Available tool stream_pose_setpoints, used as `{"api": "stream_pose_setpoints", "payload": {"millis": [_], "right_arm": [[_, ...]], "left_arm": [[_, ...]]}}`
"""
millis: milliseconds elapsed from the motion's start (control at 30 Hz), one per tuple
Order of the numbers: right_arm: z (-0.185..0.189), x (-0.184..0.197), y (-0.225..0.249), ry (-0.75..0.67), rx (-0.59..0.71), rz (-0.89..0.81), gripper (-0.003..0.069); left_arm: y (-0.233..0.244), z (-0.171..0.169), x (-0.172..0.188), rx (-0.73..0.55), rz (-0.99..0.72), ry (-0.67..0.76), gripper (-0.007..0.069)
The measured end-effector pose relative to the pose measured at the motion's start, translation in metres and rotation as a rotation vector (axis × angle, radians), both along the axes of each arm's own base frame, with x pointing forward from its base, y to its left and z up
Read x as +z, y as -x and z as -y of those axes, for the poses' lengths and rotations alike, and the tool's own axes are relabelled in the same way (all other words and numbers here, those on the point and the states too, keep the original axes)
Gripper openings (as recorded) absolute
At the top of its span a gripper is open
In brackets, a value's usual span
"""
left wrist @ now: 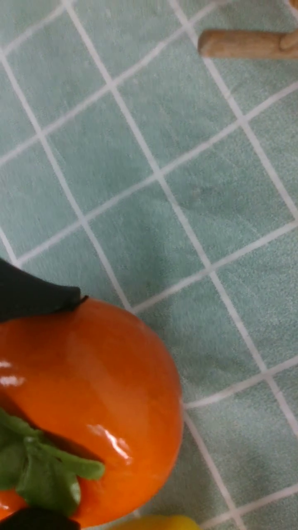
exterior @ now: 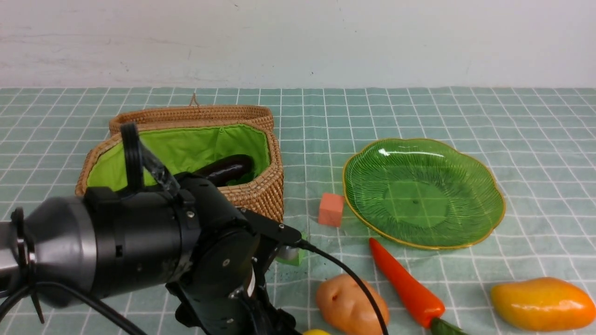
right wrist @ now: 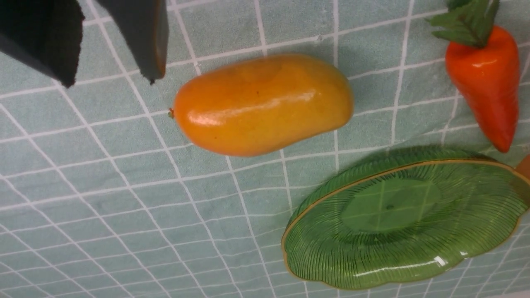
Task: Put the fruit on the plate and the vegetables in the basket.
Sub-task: Grab a tomato with your left arm and place it on the plate on the right.
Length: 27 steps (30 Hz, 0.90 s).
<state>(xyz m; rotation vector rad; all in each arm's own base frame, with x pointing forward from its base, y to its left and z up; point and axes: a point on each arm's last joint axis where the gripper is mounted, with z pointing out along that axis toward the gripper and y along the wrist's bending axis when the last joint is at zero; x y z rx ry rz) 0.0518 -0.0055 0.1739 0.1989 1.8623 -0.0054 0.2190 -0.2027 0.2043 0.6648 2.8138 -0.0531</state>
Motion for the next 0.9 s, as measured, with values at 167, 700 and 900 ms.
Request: {"api": "stream_pose_setpoints", "payload": {"millis": [167,700,900], "right_arm": [[0.0,0.0,0.0,0.0,0.0,0.0,0.0244],[0.0,0.0,0.0,0.0,0.0,0.0,0.0244],[0.0,0.0,0.0,0.0,0.0,0.0,0.0244]], "left_arm": [[0.001,-0.007,0.005,-0.009,0.014,-0.029,0.0524],[0.004,-0.01,0.013,-0.001,0.026,-0.009,-0.0013],[0.002,-0.011,0.014,0.05,0.042,-0.009,0.0011]]}}
